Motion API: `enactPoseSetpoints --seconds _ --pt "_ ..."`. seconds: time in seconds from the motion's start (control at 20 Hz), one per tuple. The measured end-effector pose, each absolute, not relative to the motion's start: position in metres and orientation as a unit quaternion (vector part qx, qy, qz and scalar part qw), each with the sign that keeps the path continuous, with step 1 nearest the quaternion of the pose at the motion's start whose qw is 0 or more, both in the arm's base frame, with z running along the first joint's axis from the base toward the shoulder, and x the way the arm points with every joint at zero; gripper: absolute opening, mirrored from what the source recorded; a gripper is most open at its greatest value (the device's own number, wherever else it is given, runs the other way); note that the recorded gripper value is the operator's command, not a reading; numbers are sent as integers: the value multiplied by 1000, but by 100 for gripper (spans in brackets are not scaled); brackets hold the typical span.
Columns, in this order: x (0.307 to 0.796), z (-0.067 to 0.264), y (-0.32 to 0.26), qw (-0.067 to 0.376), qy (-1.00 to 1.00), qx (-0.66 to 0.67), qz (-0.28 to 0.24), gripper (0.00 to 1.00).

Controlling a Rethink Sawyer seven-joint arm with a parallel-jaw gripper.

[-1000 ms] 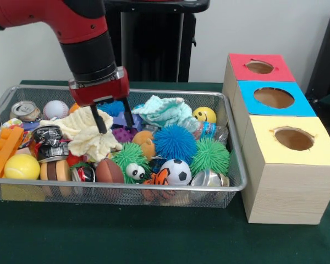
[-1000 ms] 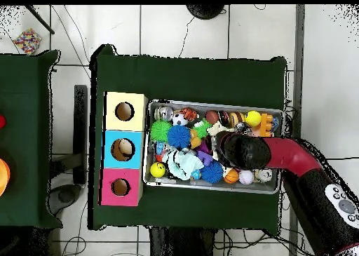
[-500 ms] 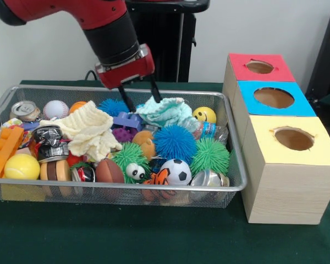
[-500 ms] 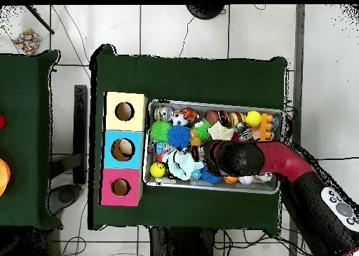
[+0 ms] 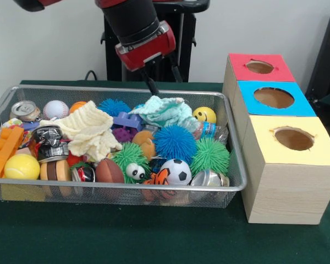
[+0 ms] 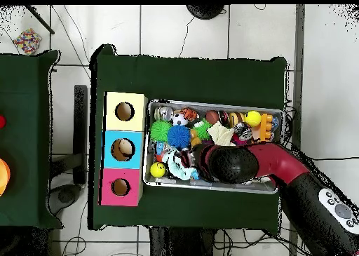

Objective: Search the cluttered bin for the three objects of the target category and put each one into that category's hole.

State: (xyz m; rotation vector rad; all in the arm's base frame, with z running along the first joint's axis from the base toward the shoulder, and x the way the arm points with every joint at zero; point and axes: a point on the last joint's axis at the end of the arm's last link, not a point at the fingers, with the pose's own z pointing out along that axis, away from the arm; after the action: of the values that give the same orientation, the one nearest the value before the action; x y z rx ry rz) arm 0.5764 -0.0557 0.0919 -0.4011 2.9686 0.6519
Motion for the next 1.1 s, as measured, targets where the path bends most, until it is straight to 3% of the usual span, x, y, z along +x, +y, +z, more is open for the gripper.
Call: enactPoseSetpoints --seconds 0.4,0.75,1.1 --pt "582 102 -16 45 953 -213 211 100" --pt "566 109 48 -27 925 -315 212 100" --pt "563 133 81 -47 889 -398 221 100"
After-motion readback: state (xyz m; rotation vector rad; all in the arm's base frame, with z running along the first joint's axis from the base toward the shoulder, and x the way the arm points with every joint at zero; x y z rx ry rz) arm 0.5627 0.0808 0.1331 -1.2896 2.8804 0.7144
